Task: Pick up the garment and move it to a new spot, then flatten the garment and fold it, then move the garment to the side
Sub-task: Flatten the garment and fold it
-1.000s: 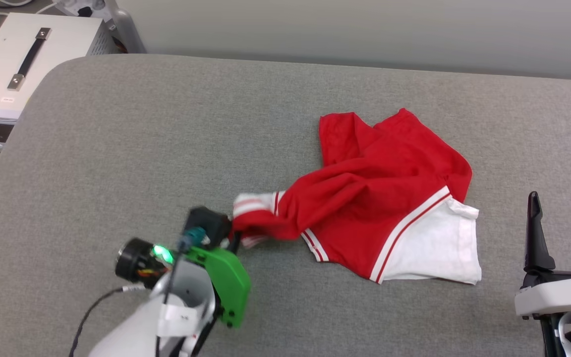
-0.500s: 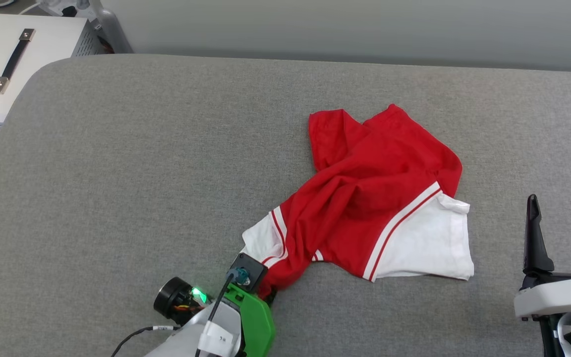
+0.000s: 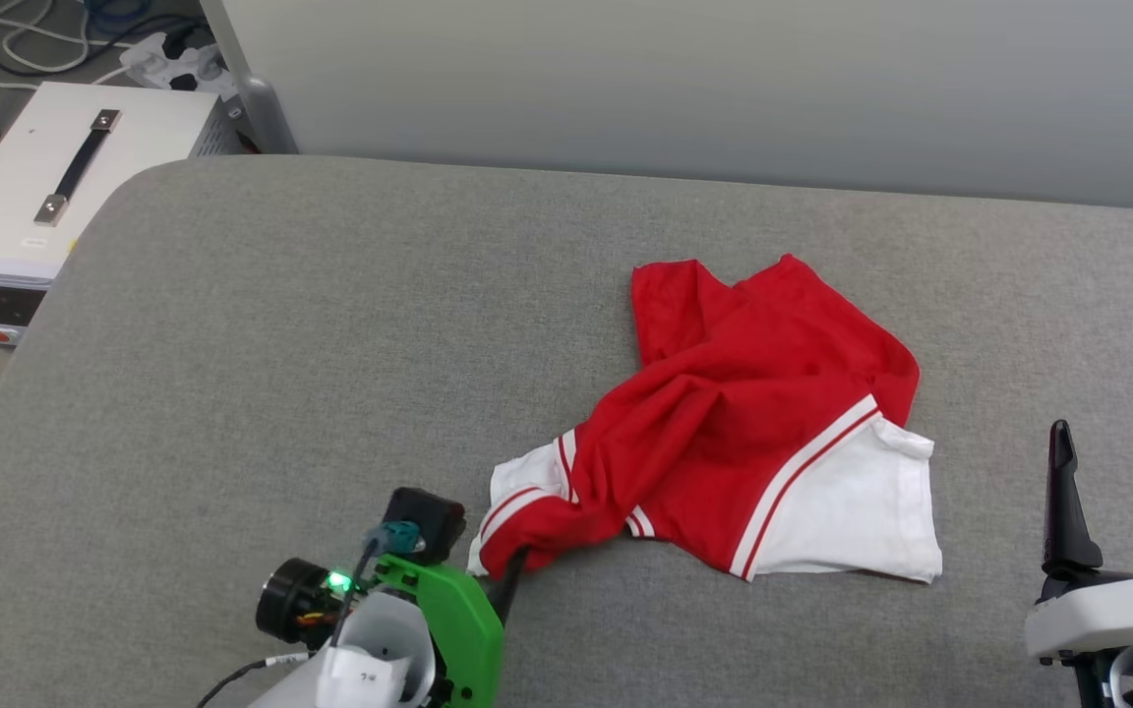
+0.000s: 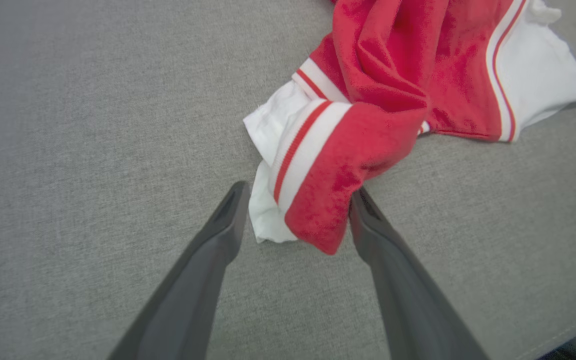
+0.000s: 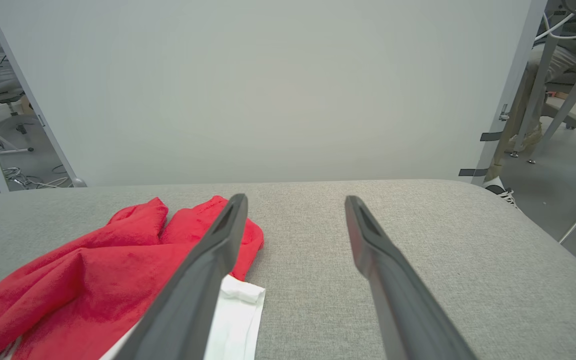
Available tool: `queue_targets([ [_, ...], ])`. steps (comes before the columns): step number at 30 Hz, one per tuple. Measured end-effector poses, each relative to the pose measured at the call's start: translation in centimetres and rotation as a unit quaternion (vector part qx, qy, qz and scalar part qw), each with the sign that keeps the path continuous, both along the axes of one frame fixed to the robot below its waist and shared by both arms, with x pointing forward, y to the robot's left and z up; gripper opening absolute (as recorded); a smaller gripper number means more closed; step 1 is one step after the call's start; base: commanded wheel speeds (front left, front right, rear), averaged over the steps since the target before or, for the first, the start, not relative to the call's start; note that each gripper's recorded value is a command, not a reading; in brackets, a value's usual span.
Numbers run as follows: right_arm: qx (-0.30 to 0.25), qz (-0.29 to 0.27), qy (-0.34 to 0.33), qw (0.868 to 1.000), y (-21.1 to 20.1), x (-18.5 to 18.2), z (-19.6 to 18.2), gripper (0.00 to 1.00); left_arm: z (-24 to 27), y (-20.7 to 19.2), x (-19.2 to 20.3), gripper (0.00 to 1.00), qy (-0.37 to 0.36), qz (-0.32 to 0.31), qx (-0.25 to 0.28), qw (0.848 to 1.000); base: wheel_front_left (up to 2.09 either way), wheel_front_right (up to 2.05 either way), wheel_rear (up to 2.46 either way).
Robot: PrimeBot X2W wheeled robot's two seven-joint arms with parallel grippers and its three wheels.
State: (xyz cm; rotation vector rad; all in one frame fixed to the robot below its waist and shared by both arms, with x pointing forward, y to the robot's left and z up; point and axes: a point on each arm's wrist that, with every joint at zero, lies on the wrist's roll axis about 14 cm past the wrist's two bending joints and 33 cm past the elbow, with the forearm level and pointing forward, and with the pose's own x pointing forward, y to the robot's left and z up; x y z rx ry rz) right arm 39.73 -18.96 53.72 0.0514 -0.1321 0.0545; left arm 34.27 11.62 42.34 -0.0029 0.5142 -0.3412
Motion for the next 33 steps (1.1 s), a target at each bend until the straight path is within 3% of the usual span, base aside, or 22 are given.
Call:
queue_targets([
  [6,-0.001,0.007,-0.008,1.0,0.5,-0.5,0.8,1.0,7.2,3.5,1.6,1.0,-0.14,0.077,-0.045,0.986,0.0,0.0,0.0],
  [11,-0.002,0.012,0.007,1.0,0.8,-0.8,0.1,1.0,11.9,5.6,2.6,1.0,-0.267,0.113,-0.059,0.955,0.0,0.0,0.0],
  [18,-0.002,0.014,0.027,1.0,0.8,-0.6,-0.7,1.0,17.1,5.0,3.2,1.0,-0.375,0.111,-0.073,0.917,0.0,0.0,0.0],
  [23,-0.003,0.015,0.06,0.998,0.8,-0.5,-2.0,1.0,15.2,4.6,2.5,1.0,-0.362,0.114,-0.074,0.922,0.0,0.0,0.0],
  [26,-0.015,0.029,0.113,0.993,1.5,-0.3,-3.7,1.0,14.8,4.7,2.6,1.0,-0.361,0.114,-0.076,0.923,0.0,0.0,0.0],
  [30,-0.026,0.048,0.222,0.973,2.0,-0.4,-6.5,1.0,14.4,5.2,3.0,1.0,-0.36,0.117,-0.072,0.923,0.0,0.0,0.0],
  [33,-0.029,0.07,0.312,0.947,2.7,-0.6,-8.4,1.0,14.0,5.3,3.2,1.0,-0.357,0.119,-0.073,0.924,0.0,0.0,0.0],
])
